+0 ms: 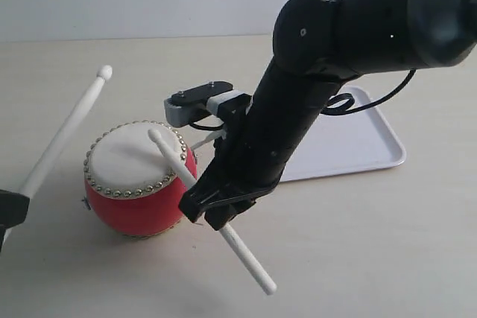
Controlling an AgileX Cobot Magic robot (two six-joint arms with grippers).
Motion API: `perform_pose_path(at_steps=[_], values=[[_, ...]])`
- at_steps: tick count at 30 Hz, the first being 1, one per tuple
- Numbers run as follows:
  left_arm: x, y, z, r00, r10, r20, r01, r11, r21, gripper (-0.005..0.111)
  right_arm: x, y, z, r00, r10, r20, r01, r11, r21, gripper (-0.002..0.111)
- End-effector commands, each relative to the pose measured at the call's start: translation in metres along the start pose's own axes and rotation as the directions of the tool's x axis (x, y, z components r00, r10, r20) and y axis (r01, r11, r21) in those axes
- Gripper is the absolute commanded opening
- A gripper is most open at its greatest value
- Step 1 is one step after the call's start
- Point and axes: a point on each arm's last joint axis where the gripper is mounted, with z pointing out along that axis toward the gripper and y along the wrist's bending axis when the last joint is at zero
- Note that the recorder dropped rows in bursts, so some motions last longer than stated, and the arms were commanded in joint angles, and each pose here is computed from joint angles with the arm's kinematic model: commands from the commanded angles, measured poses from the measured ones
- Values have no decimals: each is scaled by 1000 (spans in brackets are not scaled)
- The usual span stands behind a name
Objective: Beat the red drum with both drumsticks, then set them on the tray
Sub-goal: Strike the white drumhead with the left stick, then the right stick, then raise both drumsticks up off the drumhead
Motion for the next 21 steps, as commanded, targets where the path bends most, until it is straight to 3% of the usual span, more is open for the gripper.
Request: perform_pose_path(at_steps=[1,4,13,17,21], values=[[6,3,-1,996,2,-86,-5,999,-41,0,2,12,-28,996,-67,65,67,998,6,0],[8,3,1,994,-10,-113,6,999,-40,0,6,26,-60,983,-105,150,104,994,16,0],[28,-6,31,942,32,-334,-23,999,30,0,33,63,-148,887,-206,413,193,978,74,0],[27,-6,39,934,30,-357,-24,1000,21,0,36,65,-153,885,-195,424,183,981,70,0],[18,-8,36,958,55,-280,-47,998,34,0,27,55,-128,930,-164,329,158,986,44,0]])
